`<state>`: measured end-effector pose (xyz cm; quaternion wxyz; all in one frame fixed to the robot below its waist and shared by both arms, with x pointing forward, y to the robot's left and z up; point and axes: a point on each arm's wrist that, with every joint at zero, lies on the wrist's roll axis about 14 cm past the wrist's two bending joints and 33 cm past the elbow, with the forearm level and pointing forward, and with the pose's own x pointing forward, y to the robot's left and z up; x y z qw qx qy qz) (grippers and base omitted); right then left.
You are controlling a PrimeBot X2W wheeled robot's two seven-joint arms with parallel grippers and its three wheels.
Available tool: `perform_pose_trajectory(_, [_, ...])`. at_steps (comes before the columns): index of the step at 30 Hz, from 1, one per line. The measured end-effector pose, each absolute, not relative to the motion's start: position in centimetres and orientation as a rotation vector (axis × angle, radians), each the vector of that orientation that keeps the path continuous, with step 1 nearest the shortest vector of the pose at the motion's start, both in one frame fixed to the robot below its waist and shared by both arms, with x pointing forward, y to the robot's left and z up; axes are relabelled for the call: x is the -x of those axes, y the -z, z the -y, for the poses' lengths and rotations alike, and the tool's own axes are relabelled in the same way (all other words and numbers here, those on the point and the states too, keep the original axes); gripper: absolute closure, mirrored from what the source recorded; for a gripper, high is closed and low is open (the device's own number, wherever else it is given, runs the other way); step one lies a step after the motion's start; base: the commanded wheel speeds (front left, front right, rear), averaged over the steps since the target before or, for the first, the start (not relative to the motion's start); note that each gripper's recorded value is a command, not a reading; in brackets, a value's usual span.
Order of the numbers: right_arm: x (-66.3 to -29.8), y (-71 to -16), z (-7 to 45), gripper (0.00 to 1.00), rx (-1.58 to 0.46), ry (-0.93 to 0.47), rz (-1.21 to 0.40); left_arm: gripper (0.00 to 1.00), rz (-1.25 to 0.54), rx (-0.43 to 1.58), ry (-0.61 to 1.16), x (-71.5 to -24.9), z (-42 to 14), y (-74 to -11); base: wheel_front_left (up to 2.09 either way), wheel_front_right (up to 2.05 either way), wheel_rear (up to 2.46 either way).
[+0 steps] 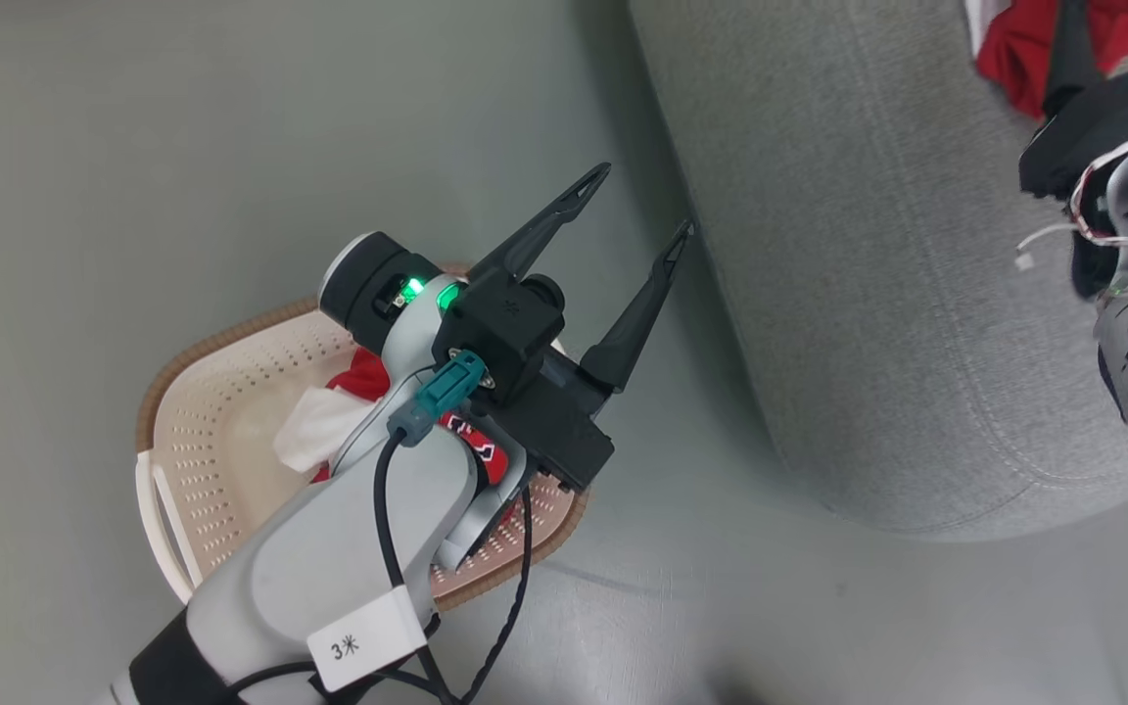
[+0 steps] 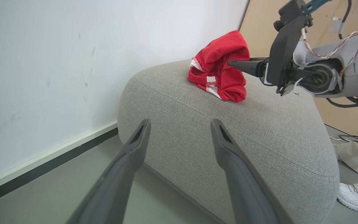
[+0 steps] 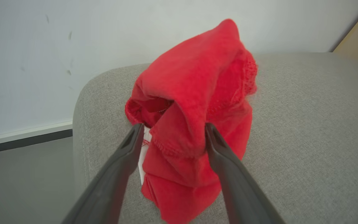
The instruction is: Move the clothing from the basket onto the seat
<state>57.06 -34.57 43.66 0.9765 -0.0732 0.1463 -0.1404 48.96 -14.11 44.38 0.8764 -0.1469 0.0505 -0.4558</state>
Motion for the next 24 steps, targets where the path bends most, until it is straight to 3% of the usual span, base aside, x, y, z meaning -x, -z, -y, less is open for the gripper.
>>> perform_pose_trajectory(12, [-54.4,-47.9,33.2,0.0,0.199,0.21,-0.214,0.0,-0.058,0.303,0.961,-47.0,14.7,-47.9,0.0,0.0,0.0])
perform_pose_trajectory(24, [-52.3,-51.3,27.6,0.0,0.146,0.076,-0.1,0.0,-0.046,0.295,0.865,-45.2,11.5,-50.5,0.0,0.0,0.0])
